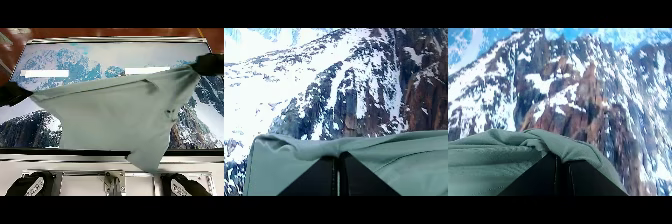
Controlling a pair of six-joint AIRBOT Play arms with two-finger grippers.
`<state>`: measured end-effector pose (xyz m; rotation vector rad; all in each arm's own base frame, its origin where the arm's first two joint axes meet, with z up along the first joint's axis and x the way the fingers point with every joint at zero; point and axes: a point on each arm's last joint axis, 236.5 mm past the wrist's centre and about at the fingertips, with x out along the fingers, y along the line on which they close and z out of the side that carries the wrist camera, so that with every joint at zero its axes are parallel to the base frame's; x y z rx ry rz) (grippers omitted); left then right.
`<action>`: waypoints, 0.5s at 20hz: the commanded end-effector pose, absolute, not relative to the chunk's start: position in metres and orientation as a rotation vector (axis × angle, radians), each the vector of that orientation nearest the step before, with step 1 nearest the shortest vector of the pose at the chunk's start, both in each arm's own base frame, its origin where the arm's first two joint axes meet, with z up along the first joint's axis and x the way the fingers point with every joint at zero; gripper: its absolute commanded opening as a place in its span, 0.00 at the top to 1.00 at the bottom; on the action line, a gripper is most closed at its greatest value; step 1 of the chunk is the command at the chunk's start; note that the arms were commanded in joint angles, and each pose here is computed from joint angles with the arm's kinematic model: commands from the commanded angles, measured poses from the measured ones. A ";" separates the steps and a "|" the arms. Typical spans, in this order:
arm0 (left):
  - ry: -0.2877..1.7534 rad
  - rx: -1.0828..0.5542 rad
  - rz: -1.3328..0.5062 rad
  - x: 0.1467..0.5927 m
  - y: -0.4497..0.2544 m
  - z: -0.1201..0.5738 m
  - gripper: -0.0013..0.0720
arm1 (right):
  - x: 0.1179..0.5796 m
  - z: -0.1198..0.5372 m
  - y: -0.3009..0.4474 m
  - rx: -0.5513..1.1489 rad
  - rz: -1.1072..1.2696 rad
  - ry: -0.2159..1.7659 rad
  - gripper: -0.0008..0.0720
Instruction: Fold the shirts.
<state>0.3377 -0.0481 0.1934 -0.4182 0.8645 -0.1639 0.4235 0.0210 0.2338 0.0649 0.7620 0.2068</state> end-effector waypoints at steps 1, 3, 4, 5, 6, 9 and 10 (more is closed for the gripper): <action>0.846 -0.430 -0.161 0.423 -0.037 0.130 0.94 | 0.527 0.176 0.053 0.087 0.213 0.644 0.91; 0.786 -0.461 -0.170 0.469 -0.035 0.110 0.94 | 0.569 0.150 0.062 0.138 0.184 0.580 0.91; 0.756 -0.489 -0.166 0.488 -0.033 0.102 0.94 | 0.583 0.137 0.060 0.184 0.158 0.566 0.91; 0.732 -0.532 -0.152 0.504 -0.031 0.092 0.94 | 0.593 0.122 0.059 0.233 0.135 0.570 0.91; 0.730 -0.568 -0.139 0.514 -0.030 0.079 0.94 | 0.598 0.102 0.059 0.287 0.114 0.602 0.91; 0.879 -0.616 -0.138 0.513 -0.038 0.017 0.94 | 0.586 0.034 0.069 0.375 0.093 0.805 0.91; 0.958 -0.627 -0.158 0.504 -0.046 -0.004 0.93 | 0.576 0.013 0.076 0.380 0.102 0.886 0.91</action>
